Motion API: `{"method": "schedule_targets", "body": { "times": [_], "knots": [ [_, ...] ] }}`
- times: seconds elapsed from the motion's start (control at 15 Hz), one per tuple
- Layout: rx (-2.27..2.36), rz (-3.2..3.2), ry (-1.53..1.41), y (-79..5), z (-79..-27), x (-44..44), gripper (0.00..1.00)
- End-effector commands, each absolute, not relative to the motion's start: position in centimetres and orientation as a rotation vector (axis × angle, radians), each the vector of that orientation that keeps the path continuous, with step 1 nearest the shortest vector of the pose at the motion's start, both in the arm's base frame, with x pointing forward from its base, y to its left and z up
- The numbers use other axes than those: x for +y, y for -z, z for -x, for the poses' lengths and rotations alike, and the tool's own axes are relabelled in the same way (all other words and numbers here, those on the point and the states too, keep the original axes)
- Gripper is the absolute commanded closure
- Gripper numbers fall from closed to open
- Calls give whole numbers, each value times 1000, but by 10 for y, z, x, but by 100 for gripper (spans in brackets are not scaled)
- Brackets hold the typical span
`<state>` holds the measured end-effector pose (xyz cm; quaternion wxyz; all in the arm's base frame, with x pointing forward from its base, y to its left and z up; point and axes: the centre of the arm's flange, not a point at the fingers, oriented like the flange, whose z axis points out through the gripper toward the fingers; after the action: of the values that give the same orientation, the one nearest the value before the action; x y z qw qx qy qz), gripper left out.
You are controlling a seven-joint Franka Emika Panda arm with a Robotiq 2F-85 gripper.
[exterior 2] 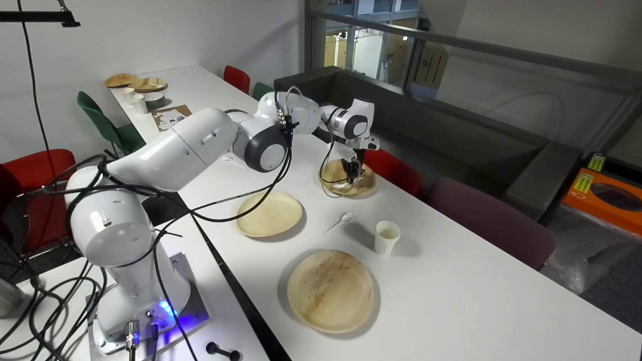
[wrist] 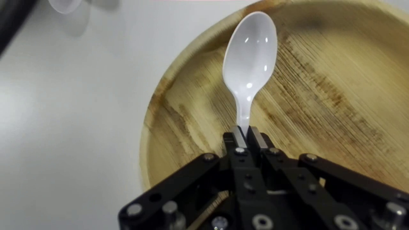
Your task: Remove the spoon from the brown plate and put it on the table
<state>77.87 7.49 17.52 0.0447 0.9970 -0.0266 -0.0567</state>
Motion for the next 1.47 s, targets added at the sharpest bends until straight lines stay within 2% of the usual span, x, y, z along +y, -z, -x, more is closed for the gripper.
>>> {"method": "schedule_targets", "body": {
  "times": [0.0,0.47,0.67,0.73,0.87,1.4],
  "knots": [
    [23,-3014,218,-199,-753,58,94],
    [199,-2980,192,-230,-730,49,90],
    [416,-2928,290,-233,-714,48,93],
    [484,-2903,318,-232,-710,46,88],
    [608,-2839,373,-227,-701,45,96],
    [1084,-2553,547,-216,-672,51,98]
  ]
}}
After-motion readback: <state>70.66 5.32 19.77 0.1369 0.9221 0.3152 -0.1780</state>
